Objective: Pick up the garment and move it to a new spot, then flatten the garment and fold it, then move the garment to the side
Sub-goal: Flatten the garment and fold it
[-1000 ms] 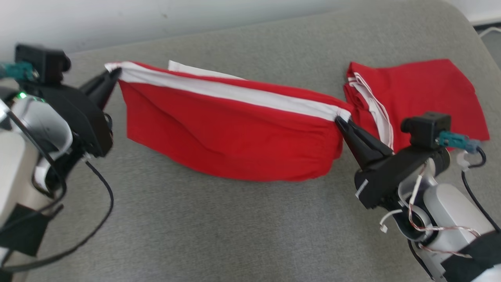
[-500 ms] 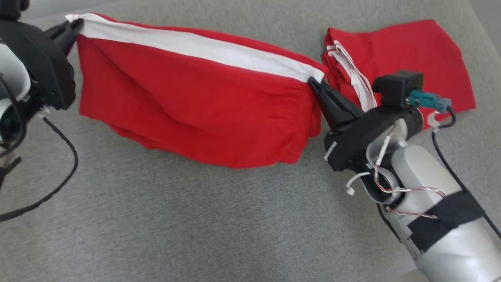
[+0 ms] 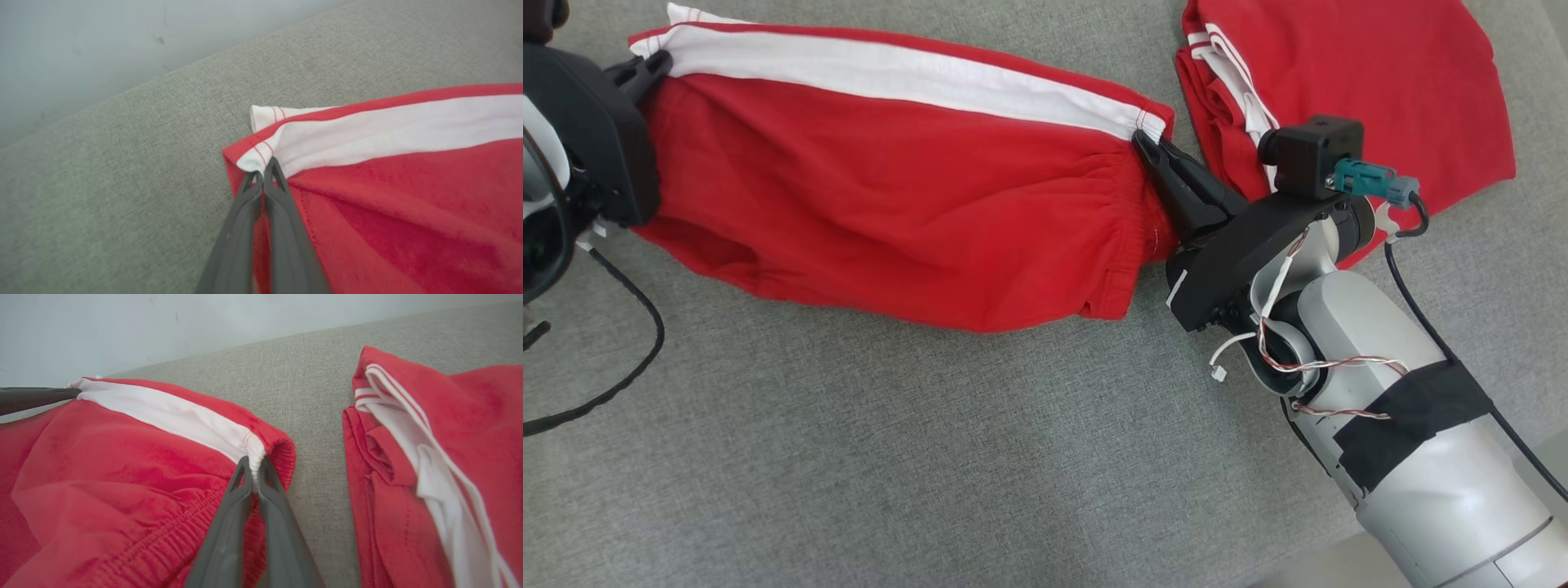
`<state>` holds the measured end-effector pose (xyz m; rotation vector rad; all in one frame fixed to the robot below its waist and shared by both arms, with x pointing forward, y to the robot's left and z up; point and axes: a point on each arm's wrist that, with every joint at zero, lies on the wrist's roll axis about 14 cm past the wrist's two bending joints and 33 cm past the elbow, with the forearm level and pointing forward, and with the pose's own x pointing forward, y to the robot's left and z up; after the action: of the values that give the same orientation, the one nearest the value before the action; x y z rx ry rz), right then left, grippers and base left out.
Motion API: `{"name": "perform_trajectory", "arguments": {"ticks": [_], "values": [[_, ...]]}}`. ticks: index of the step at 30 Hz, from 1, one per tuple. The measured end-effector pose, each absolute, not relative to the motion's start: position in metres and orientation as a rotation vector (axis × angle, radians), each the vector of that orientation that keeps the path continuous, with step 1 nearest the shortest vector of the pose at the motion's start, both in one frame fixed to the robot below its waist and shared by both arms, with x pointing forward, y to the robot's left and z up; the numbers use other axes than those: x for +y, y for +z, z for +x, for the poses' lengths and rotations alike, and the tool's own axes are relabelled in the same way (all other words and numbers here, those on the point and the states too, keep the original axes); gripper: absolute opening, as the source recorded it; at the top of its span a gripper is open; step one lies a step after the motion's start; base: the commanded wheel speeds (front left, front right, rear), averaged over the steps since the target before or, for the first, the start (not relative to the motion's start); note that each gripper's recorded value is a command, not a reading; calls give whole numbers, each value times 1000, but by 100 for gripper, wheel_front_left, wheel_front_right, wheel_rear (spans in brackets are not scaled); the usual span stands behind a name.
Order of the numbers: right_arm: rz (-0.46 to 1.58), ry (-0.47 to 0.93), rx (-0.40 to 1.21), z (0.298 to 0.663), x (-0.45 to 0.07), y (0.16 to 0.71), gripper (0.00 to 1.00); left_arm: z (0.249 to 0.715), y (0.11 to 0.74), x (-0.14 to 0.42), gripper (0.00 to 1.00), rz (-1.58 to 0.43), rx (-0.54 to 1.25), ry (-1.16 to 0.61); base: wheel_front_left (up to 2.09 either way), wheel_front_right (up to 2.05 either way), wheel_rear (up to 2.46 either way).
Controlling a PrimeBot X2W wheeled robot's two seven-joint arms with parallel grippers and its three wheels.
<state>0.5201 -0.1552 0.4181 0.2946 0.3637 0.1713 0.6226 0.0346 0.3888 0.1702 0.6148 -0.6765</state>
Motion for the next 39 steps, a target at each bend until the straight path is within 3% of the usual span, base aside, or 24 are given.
{"name": "perform_trajectory", "arguments": {"ticks": [1,2,3,4,15,27,39], "values": [[292,168,364,520,-156,416,19,623,386,34,20,173,615,-678,0,0,0],[287,168,359,521,-157,416,52,624,385,33,44,174,612,-680,0,0,0],[287,170,357,521,-157,416,100,625,387,32,90,165,605,-678,0,0,0],[287,173,351,522,-157,416,100,627,389,31,100,157,593,-678,0,0,0],[267,188,234,521,-161,442,100,623,430,40,100,112,446,-664,0,0,0],[265,205,191,479,-158,446,100,552,429,35,100,-22,399,-700,0,0,0],[288,269,131,474,-130,464,100,525,423,57,100,-77,400,-635,0,0,0]]}}
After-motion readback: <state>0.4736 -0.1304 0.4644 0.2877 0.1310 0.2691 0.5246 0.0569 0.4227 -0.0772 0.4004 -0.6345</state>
